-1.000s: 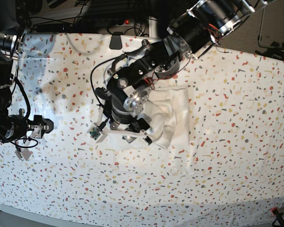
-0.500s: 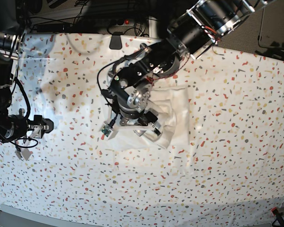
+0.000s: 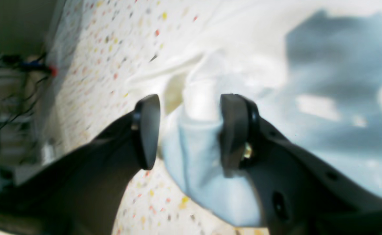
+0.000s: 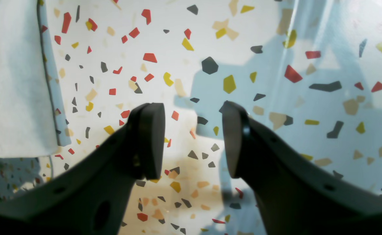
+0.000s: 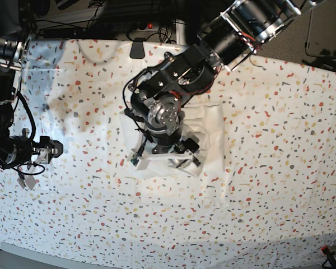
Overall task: Fold the T-shirt properly
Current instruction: 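Press and flatten the folded shirt with the left gripper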
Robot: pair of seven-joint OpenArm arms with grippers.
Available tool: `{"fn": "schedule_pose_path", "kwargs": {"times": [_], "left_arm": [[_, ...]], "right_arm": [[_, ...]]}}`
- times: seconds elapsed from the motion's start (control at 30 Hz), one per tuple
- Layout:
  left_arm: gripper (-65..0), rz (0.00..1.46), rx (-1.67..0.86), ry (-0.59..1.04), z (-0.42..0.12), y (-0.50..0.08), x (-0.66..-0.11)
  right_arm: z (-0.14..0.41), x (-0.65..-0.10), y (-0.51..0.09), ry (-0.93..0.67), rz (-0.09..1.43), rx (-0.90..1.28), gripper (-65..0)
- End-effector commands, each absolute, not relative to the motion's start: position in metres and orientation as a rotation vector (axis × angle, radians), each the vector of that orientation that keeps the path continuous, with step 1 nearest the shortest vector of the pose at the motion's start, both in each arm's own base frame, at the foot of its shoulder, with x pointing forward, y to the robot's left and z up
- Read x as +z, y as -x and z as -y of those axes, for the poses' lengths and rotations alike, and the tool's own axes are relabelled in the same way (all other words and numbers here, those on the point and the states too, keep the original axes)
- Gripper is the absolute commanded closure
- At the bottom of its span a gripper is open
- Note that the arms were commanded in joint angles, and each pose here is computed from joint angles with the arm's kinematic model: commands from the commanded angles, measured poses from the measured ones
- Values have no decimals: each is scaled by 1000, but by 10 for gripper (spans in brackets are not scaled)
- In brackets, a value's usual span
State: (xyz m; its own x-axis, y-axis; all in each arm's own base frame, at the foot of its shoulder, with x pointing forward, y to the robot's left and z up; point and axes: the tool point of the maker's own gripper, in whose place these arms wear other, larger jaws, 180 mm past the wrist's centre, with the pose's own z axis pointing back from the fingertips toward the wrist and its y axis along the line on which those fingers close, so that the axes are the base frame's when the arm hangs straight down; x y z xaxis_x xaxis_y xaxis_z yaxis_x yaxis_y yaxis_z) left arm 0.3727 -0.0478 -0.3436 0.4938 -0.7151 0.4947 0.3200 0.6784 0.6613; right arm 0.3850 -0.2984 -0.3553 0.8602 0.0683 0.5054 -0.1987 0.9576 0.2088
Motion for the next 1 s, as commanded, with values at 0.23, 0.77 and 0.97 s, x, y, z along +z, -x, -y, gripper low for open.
{"fn": "schedule_pose_path", "kwargs": {"times": [0.23,0.77,0.97], "left_arm": [[-284,839,-459,-729,12,-373,-313],[-284,1008,-274,-823,-4,-369,-290],[-283,788,-299,-633,6,-337,-352]], "right_arm": [[305,-334,-399,-246,579,150,-286],[302,-332,-399,-268,589,146,-286],[302,-332,-399,-268,588,146,-286]]}}
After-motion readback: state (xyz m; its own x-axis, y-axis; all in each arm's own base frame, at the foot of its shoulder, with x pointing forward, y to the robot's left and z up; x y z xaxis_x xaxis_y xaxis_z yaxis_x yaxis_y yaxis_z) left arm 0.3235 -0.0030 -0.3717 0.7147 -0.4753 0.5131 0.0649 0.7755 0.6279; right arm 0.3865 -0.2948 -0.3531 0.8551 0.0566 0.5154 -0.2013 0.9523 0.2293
